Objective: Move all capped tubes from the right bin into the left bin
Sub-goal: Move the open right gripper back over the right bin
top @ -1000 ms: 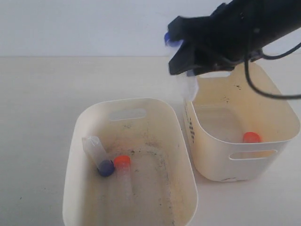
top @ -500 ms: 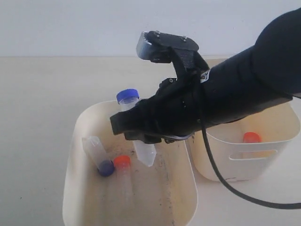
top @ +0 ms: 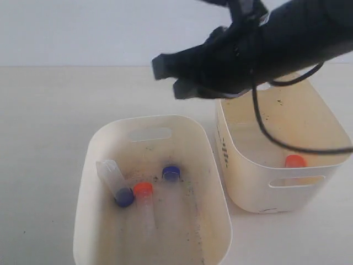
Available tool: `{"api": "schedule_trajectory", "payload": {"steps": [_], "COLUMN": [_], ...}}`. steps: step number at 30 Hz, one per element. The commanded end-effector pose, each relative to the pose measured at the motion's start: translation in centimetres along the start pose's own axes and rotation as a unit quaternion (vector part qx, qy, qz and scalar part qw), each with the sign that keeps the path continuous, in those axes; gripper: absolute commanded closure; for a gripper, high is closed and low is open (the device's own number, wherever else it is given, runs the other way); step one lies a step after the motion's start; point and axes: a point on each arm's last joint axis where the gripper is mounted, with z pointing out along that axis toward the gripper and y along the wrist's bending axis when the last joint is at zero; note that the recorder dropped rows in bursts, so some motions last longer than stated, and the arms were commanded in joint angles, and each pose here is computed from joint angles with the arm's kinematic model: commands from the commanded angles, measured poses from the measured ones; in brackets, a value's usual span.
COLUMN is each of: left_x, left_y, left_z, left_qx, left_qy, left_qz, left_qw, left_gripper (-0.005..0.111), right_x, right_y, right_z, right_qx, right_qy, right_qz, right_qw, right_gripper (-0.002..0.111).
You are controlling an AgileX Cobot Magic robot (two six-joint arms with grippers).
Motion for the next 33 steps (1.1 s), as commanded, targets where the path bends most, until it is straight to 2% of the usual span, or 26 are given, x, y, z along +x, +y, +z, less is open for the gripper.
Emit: {"api": "schedule_trajectory", "payload": {"steps": [1, 2, 5, 11, 19, 27, 33], "left_x": [-0.1, -0.1, -0.1, -0.1, -0.1, -0.1, -0.1], "left_y": [0.0, 0.0, 0.0, 0.0, 0.0, 0.0, 0.0], "left_z": [0.0, 0.0, 0.0, 0.0, 0.0, 0.0, 0.0], "left_qx": [0.004, 0.004, 0.004, 0.004, 0.004, 0.004, 0.004], "left_qy": [-0.003, -0.003, -0.003, -0.003, -0.003, -0.003, -0.003], "left_qz": [-0.003, -0.003, -0.003, -0.003, -0.003, -0.003, -0.003], "left_qw": [1.0, 1.0, 1.0, 1.0, 1.0, 1.0, 1.0], "left_gripper": [0.103, 0.103, 0.103, 0.103, 0.103, 0.103, 0.103], "right_x": [-2.5, -3.0, -2.9, -2.9, -3.6, -3.2, -2.9], "right_y": [-4.4, -5.9, -7.8, -9.5, -10.1, -10.5, -10.3], "right_z": [-3.2, -3.5, -2.4, -0.7, 0.9, 1.9, 2.0], "right_qx": [0.083, 0.114, 0.173, 0.222, 0.234, 0.268, 0.283], "right_qy": [0.049, 0.072, 0.142, 0.194, 0.23, 0.233, 0.234], "right_qz": [0.01, 0.018, 0.027, 0.034, 0.079, 0.198, 0.244], "right_qw": [0.995, 0.991, 0.974, 0.955, 0.941, 0.914, 0.898], "right_gripper": [0.108, 0.108, 0.108, 0.108, 0.108, 0.108, 0.108]}}
